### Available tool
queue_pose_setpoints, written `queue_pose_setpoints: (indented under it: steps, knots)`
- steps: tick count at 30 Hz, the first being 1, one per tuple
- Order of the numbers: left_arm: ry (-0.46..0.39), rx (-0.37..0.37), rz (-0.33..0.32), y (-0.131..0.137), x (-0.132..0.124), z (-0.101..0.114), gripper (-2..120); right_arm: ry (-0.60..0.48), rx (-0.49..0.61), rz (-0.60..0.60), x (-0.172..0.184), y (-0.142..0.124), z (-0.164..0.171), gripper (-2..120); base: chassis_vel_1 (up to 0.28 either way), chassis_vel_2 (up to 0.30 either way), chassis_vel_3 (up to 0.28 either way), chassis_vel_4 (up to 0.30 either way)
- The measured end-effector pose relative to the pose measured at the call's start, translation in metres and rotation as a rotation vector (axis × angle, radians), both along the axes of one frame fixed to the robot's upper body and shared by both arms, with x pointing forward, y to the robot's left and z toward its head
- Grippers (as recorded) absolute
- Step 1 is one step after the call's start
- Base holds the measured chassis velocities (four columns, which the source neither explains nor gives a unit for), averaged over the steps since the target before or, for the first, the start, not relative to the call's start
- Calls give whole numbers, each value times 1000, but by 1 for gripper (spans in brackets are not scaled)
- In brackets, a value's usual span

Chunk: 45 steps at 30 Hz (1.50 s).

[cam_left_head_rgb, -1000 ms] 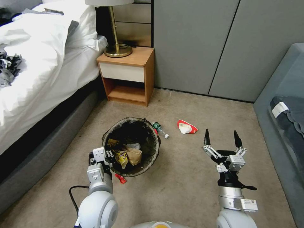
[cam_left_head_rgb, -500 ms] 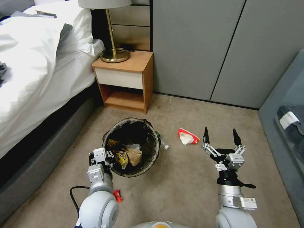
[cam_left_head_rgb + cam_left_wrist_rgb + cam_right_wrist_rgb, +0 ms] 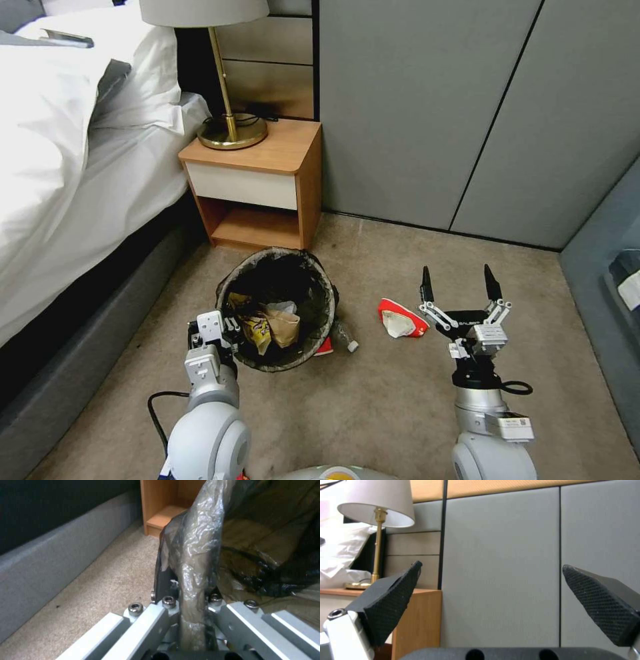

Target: Pick up the trash bin, then pick up the garbage from the floor and place it into the trash bin.

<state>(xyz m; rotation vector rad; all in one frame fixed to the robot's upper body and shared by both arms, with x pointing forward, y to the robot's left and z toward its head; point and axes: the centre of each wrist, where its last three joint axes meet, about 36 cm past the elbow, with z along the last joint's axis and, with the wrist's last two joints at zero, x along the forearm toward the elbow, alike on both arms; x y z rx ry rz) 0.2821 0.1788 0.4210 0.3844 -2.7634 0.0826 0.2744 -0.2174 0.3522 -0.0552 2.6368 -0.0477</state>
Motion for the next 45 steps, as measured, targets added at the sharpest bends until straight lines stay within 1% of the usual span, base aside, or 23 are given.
queue_pose_setpoints:
  steps: [4,7,8,9,11,13,14,15,17,18,21,22,26,27,29,30,31,33,34,36,37,39,45]
  knots:
    - [-2,2,1,2,0,0,0,-5,-39,2,8,-8,-2,100,13,-11,-6,8]
    - [-3,3,1,2,0,1,0,10,-79,4,16,-18,-2,100,0,0,0,0]
    - [-3,3,1,2,0,1,0,30,-125,28,26,-30,-2,100,0,0,0,0]
    - [-3,3,1,2,0,1,0,30,-125,28,26,-30,-2,100,0,0,0,0]
    - [-3,4,0,3,0,1,0,69,-158,93,37,-43,-5,100,0,0,0,0]
    - [-5,5,-1,3,0,2,0,111,-204,193,50,-57,-11,100,0,0,0,0]
    - [-5,5,-1,3,0,2,0,111,-204,193,50,-57,-11,100,0,0,0,0]
    - [-5,6,-1,3,0,2,0,124,-219,226,53,-62,-13,100,0,0,0,0]
    - [-5,7,-2,3,-1,2,0,195,-280,365,69,-79,-24,100,0,0,0,0]
    - [-5,7,-2,3,-1,2,0,195,-280,365,69,-79,-24,100,0,0,0,0]
    - [-3,9,0,4,-1,2,0,293,-358,484,88,-98,-47,100,0,0,0,0]
    - [-3,9,0,4,-1,2,0,293,-358,484,88,-98,-47,100,0,0,0,0]
    - [-1,9,1,4,-2,2,0,398,-457,608,122,-120,-76,100,0,0,0,0]
    - [-1,9,1,4,-2,2,0,398,-457,608,122,-120,-76,100,0,0,0,0]
    - [0,10,2,4,-2,2,0,429,-508,655,145,-128,-88,100,0,0,0,0]
    - [0,9,2,4,-1,2,0,442,-524,667,154,-130,-95,100,0,0,0,0]
    - [0,9,2,4,-1,2,0,442,-524,667,154,-130,-95,100,0,0,0,0]
    - [3,10,4,3,-1,2,0,487,-540,666,171,-134,-115,100,0,0,0,0]
    - [3,10,4,3,-1,2,0,487,-540,666,171,-134,-115,100,0,0,0,0]
    - [8,12,5,3,-2,0,0,537,-545,641,184,-136,-135,100,0,0,0,0]
    - [8,12,5,3,-2,0,0,537,-545,641,184,-136,-135,100,0,0,0,0]
    - [14,12,7,2,-2,-2,0,567,-549,599,198,-133,-149,100,0,0,0,0]
    - [23,13,8,-1,-2,-6,0,615,-555,553,220,-126,-163,100,0,0,0,0]
